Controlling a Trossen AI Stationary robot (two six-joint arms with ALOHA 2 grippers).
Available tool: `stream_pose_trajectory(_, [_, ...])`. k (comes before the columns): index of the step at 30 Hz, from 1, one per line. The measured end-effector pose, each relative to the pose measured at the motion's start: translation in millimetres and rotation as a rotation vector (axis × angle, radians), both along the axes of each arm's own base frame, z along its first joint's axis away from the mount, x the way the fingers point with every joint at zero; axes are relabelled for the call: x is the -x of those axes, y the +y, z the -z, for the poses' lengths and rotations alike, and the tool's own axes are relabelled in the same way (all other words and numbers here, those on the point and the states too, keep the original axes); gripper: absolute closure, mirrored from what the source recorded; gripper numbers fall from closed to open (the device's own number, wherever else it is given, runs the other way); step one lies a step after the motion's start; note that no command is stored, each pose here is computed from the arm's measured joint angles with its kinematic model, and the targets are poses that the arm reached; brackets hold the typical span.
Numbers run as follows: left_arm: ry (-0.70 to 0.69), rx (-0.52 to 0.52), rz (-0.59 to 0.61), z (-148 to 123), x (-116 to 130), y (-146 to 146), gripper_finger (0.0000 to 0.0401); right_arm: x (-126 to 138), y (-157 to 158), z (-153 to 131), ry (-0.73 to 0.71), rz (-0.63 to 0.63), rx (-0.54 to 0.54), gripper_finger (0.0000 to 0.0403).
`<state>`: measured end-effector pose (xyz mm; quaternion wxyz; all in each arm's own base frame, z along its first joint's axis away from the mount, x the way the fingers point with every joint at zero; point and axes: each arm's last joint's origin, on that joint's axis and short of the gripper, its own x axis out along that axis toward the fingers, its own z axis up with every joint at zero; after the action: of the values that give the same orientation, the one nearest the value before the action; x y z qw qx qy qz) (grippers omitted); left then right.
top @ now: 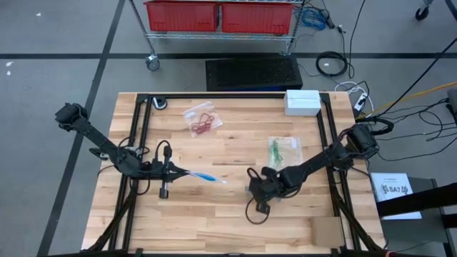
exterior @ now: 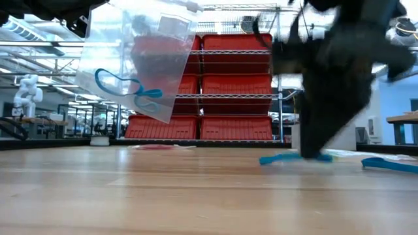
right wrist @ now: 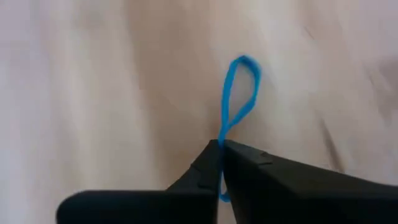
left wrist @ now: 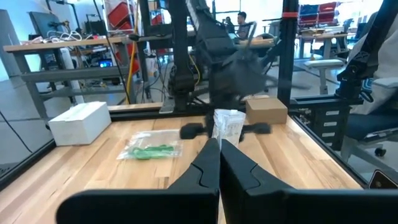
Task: Sort rubber bands
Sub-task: Put the left blue rubber band into the zip bag
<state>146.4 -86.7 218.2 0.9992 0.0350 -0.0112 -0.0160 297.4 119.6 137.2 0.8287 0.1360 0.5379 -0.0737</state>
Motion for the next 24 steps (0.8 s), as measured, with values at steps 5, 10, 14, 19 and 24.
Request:
stream_pose_trajectory(5, [0.0, 0.0, 0.0, 0, 0, 0, 0.0401, -23, 19, -36, -0.135, -0.093, -0.005, 0.0399])
stream_pose_trajectory(10, [0.004, -0.003, 0.0, 0, 0, 0, 0.0401, -48, 38, -92, -0.38, -0.155, 0.094, 0.0401])
stream_pose_trajectory(14, [0.004, -0.003, 0.0, 0, 0, 0, 0.0401, -63, 50, -139, -0.58, -0.2, 0.184, 0.0402])
stream_pose_trajectory(19, [0.003, -0.002, 0.0, 0, 0, 0, 0.0401, -79, 44, -171, -0.717, -0.169, 0.293, 0.0402])
stream_pose_trajectory(24, [0.003, -0.002, -0.004, 0, 0, 0, 0.0401, -101, 24, -164, -0.7, -0.132, 0.317, 0.0403])
